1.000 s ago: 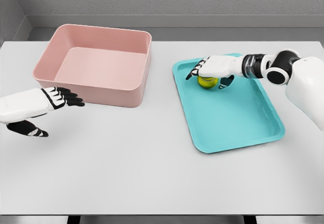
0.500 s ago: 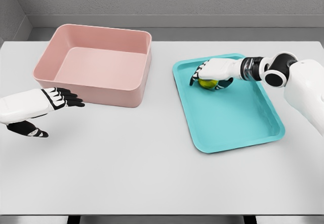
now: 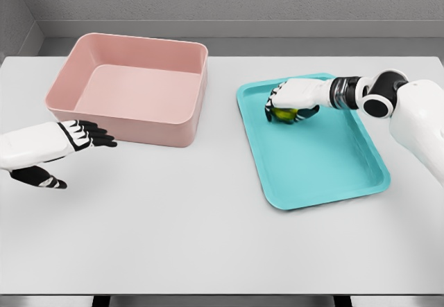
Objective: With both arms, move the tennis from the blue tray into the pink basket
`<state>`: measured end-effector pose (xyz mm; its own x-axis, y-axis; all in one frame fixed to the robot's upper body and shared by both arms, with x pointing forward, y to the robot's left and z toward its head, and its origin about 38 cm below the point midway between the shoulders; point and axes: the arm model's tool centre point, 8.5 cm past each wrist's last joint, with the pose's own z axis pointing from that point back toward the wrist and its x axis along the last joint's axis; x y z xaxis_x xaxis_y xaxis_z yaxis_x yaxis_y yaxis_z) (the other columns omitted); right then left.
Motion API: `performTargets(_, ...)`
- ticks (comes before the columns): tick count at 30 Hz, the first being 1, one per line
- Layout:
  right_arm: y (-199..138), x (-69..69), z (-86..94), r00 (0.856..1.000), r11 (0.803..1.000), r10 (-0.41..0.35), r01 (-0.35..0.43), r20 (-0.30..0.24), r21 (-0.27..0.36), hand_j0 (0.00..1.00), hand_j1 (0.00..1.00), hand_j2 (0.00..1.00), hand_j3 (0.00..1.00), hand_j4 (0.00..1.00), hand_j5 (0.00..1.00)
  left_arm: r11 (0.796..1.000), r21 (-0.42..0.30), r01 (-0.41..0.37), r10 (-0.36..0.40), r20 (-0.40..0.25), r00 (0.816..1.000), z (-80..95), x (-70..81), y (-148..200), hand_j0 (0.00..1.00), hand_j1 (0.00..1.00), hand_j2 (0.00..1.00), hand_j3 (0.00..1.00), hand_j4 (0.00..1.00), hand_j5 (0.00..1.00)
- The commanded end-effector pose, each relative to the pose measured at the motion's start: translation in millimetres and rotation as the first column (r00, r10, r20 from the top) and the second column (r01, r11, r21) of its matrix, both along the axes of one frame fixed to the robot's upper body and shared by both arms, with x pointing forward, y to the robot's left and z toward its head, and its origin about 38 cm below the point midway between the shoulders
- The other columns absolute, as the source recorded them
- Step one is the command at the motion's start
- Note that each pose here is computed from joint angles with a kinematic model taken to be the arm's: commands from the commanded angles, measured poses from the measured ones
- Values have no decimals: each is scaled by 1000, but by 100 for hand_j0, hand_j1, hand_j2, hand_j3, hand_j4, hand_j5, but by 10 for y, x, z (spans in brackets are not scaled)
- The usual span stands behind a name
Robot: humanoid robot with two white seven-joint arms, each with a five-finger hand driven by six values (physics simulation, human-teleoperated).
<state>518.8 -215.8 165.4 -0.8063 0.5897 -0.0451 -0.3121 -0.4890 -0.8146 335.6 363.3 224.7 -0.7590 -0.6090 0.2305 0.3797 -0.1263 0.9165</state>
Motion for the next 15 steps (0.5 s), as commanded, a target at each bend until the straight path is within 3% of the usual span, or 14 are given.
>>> performTargets(1,30,-6,34,1000,1000,7,-7,5,10,49,49,49,49,49,49,1000,-5,-2,2,0,1000,12,3,2,100,100,100,100,100,100)
performTargets(5,25,-14,73,1000,1000,11,-11,11,18,47,47,47,47,47,47,1000,-5,-4,4,-1,1000,11,5,6,100,100,100,100,100,100)
performTargets(7,-9,-22,263,998,999,15,-18,57,44,46,46,46,46,46,46,1000,-5,-4,4,-1,1000,11,5,6,100,100,100,100,100,100)
performTargets(11,-197,-33,417,996,999,-8,3,89,49,42,42,42,42,42,42,1000,-4,-5,5,-1,1000,9,7,10,100,100,100,100,100,100)
performTargets(15,-313,-229,686,986,998,38,-45,160,46,42,42,42,42,42,42,1000,-5,-4,4,-1,1000,11,5,6,100,100,100,100,100,100)
